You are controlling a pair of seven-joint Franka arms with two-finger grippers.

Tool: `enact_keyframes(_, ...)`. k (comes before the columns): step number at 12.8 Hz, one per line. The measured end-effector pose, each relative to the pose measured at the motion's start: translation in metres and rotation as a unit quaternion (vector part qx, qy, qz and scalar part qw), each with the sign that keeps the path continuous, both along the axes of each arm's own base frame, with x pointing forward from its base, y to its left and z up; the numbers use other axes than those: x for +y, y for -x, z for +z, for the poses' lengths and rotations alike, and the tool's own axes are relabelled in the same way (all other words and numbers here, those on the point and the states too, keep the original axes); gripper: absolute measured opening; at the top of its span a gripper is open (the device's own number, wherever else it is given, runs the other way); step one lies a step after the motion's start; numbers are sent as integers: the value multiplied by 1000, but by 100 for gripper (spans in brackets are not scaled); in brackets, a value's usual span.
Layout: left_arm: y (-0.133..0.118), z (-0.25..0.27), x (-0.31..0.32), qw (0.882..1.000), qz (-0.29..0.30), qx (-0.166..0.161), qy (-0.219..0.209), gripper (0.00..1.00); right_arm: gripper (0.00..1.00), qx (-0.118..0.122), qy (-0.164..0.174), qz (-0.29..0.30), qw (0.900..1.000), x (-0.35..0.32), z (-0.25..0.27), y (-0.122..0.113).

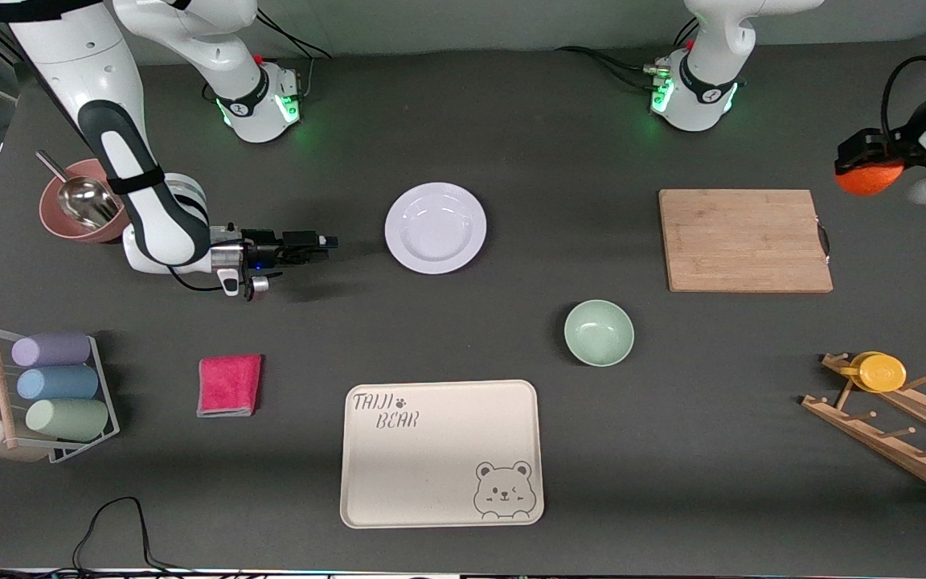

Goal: Place orange and plate with both arms
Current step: 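Carry the orange with the left gripper over the white plate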

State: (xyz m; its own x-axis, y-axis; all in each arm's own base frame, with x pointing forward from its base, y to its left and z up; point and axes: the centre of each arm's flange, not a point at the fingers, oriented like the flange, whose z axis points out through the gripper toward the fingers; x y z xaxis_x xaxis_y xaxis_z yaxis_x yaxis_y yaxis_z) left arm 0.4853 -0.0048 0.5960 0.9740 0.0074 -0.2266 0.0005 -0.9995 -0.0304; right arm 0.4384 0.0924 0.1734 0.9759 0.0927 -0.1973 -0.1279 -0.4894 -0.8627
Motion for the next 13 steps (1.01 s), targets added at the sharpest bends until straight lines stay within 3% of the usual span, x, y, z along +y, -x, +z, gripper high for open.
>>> enact_keyframes(3, 8, 2, -95, 1000, 26, -5, -7, 70, 100, -3, 2, 0, 1000, 0, 1, -1)
enact_keyframes(6, 23, -16, -222, 997, 66, -32, -8, 70, 100, -4, 5, 1, 1000, 2, 1, -1)
enact_keyframes(9, 43, -68, -350, 992, 118, -44, 13, 70, 100, -5, 8, 5, 1000, 8, 0, 0)
enact_keyframes(13, 62, -145, -463, 987, 152, -49, 15, 70, 100, -3, 9, 5, 1000, 8, -1, 1)
